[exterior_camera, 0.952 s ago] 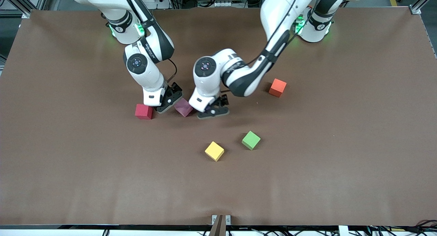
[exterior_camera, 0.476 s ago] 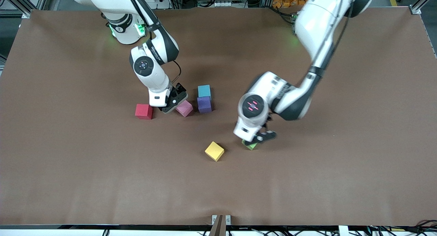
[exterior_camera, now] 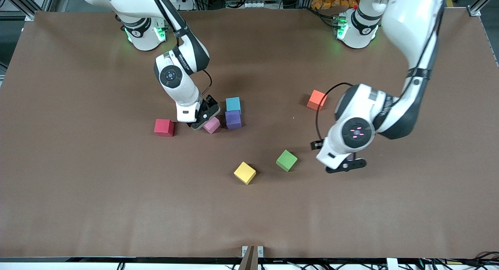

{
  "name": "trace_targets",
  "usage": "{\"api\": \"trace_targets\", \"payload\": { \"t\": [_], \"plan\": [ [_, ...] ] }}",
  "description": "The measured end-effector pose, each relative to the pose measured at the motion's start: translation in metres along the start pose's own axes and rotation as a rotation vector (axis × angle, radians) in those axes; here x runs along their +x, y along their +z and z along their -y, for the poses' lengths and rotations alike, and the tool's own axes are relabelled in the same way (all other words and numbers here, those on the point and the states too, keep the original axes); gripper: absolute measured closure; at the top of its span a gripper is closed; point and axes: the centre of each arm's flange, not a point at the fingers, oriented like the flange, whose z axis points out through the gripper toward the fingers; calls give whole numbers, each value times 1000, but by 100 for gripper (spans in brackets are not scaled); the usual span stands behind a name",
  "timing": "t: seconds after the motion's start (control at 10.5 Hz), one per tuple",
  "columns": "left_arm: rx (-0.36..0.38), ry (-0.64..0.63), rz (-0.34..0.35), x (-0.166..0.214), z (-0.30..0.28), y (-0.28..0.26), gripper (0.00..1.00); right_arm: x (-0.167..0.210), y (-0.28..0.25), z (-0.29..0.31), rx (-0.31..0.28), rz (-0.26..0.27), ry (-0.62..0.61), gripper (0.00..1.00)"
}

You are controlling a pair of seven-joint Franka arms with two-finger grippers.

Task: Arrange blocks into number 1
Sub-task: 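Set the light pink cube against the cyan cube's free side with the right gripper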

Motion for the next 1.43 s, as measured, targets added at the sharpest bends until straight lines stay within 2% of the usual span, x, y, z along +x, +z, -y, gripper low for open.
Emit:
{"api": "trace_targets", "payload": {
  "t": [0.48, 0.76, 0.95, 1.14, 1.24, 1.43],
  "plan": [
    [-18, 44, -16, -12, 2, 29, 0, 6, 19, 2, -7, 4, -7, 1],
    [-17, 44, -17, -13, 4, 29, 0, 6, 20, -7, -11, 4, 19, 40],
    [-17, 44, -17, -13, 6, 28, 0, 4, 15, -9, 0, 25, 124, 40],
    [-17, 47, -16, -12, 7, 29, 0, -2, -11, 0, 30, 101, 248, 40],
    [-16, 49, -16, -13, 7, 29, 0, -8, -30, 9, 39, 120, 309, 41],
    [-16, 51, -15, -13, 8, 30, 0, -24, -49, 43, 41, 136, 417, 41]
  ]
}}
